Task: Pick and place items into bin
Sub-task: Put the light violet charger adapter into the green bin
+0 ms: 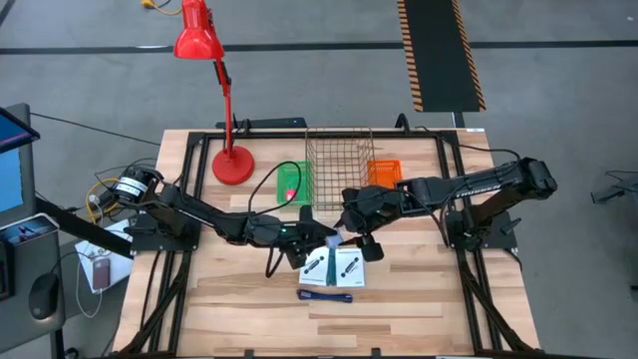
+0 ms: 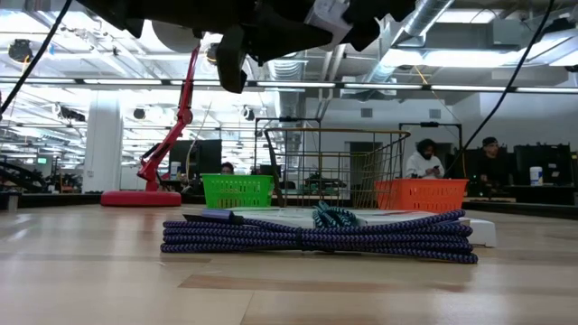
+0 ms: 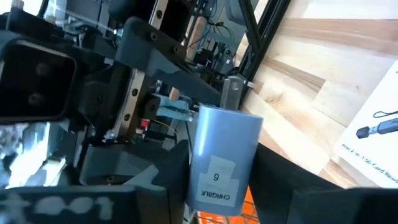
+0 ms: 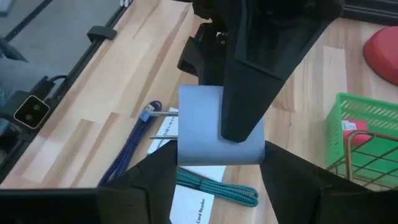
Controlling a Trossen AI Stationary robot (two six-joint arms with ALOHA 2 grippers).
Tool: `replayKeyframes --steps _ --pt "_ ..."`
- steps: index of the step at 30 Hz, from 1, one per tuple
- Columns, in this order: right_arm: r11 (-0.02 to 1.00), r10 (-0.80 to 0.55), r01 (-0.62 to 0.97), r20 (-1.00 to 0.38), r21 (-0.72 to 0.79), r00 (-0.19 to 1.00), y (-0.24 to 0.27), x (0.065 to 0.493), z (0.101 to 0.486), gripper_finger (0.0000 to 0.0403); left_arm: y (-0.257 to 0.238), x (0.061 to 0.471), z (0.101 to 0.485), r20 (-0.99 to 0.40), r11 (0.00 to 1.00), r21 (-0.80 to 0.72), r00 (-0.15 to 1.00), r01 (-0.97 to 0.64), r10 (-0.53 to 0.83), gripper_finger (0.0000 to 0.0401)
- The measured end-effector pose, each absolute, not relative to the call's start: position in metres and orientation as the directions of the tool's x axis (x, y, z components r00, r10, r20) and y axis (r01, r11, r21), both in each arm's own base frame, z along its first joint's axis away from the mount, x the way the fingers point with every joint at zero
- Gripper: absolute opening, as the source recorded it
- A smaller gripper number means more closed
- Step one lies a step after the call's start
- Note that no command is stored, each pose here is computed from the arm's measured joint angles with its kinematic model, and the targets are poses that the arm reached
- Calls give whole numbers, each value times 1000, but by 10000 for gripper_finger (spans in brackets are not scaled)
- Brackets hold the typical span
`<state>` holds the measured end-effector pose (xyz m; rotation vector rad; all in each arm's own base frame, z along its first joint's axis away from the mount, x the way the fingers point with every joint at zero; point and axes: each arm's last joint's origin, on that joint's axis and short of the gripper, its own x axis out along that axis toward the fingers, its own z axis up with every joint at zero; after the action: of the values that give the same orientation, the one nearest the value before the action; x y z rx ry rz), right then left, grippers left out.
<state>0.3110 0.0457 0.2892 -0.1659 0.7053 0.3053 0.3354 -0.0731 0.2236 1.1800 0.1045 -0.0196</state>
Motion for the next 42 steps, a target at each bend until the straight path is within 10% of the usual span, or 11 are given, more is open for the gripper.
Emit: replayKeyframes --steps 20,42 --pt "953 4 -243 -796 -180 605 34 299 276 276 -80 329 223 -94 362 932 937 -37 336 108" --pt "996 -79 4 -924 -84 374 -2 279 263 276 -8 311 222 -163 376 867 527 -326 834 108"
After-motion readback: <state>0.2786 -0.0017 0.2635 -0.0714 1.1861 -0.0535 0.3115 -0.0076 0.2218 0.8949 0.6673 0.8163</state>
